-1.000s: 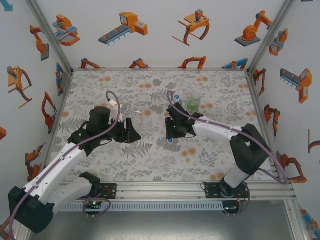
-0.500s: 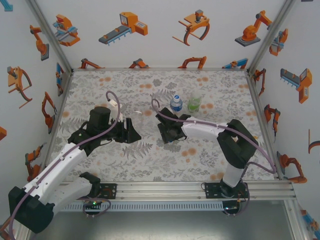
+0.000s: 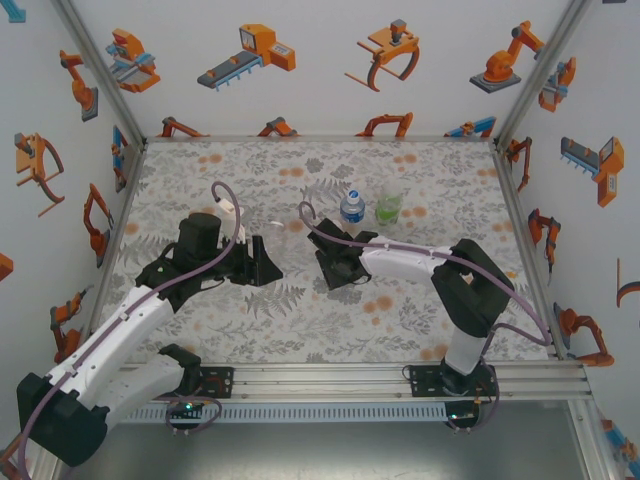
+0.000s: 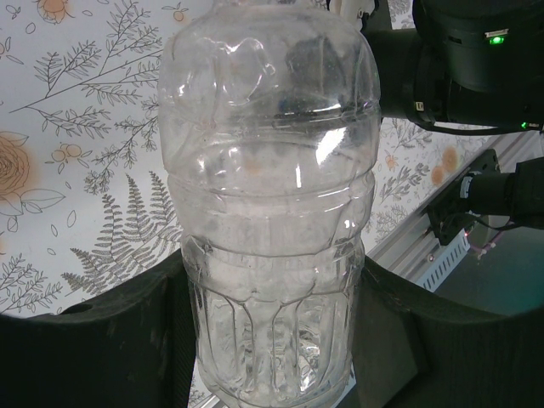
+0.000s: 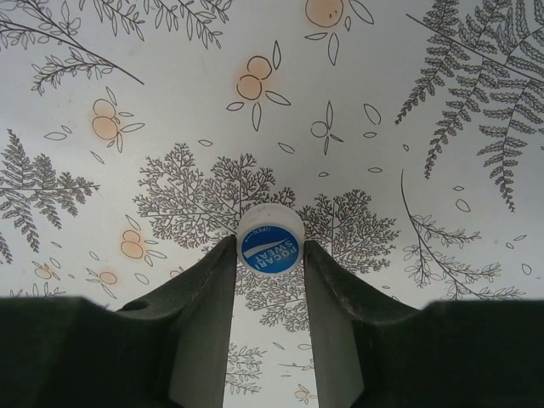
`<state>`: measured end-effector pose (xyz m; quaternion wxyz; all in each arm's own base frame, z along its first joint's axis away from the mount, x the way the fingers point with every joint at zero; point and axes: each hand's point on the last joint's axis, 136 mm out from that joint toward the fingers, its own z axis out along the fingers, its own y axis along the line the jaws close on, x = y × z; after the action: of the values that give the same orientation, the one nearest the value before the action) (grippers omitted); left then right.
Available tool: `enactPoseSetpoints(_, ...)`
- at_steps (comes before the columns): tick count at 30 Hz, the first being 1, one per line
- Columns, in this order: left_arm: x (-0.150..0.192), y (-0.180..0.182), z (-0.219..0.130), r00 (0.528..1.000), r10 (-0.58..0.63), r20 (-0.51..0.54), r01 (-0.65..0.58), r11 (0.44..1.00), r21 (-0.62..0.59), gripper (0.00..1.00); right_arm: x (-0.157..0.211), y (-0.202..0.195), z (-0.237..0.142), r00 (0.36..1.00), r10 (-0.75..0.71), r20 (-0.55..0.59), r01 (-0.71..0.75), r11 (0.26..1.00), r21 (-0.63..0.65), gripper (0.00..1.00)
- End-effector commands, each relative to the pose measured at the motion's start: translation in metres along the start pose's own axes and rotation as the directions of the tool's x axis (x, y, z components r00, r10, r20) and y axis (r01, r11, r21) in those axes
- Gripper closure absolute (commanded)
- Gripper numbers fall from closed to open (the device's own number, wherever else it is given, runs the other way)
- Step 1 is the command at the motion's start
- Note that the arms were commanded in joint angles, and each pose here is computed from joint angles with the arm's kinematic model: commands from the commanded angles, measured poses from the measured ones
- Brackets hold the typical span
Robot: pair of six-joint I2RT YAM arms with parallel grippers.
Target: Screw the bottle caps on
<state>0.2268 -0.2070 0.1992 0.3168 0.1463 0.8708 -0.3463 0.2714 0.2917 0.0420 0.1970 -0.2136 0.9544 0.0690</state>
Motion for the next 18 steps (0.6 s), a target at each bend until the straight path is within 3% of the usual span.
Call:
enactPoseSetpoints(1,-0.004,-0.0032,0.0009,1.0,-0.005,0.014,0.005,1.0,0.02,0.96,-0.0037,0.0023,0.0001,1.0,0.008,-0.002,-0.008,1.0,0.01,0.64)
enactPoseSetpoints(12,-0.0052,-0.0054,0.0014,1.0,0.006,0.009,-0.006,1.0,0.029,0.97,-0.0108,0.006,-0.0012,1.0,0.002,0.017,-0.002,1.0,-0.003,0.69)
enactPoseSetpoints(18,-0.0051,-0.0058,0.0045,1.0,0.002,-0.005,-0.002,0.999,0.035,0.97,-0.0069,0.0076,0.0056,1.0,0.005,-0.011,-0.005,1.0,-0.005,0.63)
